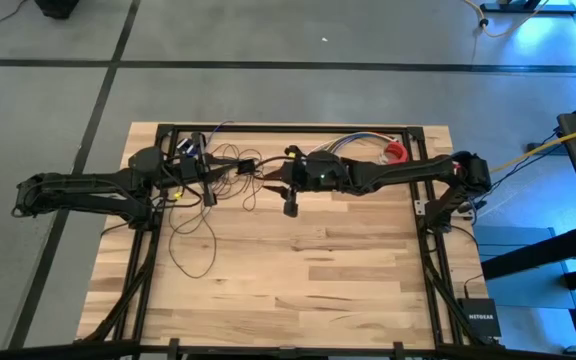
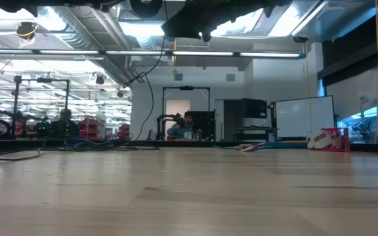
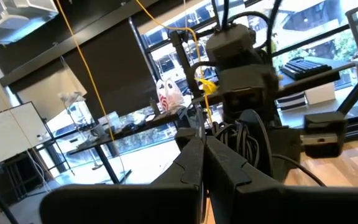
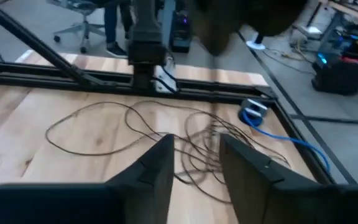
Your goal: Coiling cords
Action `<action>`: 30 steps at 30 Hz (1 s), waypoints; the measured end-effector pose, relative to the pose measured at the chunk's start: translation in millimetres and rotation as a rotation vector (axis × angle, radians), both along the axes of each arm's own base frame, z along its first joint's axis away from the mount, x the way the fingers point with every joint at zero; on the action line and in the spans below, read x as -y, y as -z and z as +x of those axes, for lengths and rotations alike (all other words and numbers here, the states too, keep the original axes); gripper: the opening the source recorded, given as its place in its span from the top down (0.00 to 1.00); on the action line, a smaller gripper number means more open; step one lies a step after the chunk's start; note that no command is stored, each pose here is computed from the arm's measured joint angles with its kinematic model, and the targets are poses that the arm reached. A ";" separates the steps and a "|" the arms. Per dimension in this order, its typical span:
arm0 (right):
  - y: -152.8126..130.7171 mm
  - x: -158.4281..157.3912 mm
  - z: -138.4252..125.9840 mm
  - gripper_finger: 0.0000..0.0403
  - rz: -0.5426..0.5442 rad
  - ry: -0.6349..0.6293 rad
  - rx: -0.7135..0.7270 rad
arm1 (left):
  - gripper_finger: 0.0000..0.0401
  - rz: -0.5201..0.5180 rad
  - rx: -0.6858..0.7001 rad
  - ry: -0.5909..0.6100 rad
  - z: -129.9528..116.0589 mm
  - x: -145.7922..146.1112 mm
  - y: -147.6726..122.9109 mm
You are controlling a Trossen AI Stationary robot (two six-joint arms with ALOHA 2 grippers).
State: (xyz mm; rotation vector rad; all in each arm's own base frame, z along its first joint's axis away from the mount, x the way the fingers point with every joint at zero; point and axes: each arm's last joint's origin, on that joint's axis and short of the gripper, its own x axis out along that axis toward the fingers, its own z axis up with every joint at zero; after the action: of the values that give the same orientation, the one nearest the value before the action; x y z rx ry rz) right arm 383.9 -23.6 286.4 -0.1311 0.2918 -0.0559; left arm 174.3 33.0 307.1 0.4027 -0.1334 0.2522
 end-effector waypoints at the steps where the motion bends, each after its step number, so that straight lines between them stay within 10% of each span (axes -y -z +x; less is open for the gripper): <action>1: 1.6 -0.1 1.8 0.69 -0.006 -0.003 0.006 | 1.00 0.000 -0.001 0.000 0.0 0.0 0.0; 11: 5.5 1.5 2.9 0.98 -0.068 0.038 -0.018 | 1.00 -0.001 -0.002 0.001 0.0 0.0 0.1; 30: 23.2 4.4 16.6 0.99 -0.156 0.178 -0.009 | 1.00 -0.054 0.105 0.127 3.0 3.1 -4.5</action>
State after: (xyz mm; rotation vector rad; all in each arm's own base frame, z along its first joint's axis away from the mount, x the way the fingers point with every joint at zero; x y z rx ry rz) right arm 400.5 -28.0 263.2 -0.2598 0.3077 -0.2545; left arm 177.3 29.8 311.6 0.3261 -0.2542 0.1510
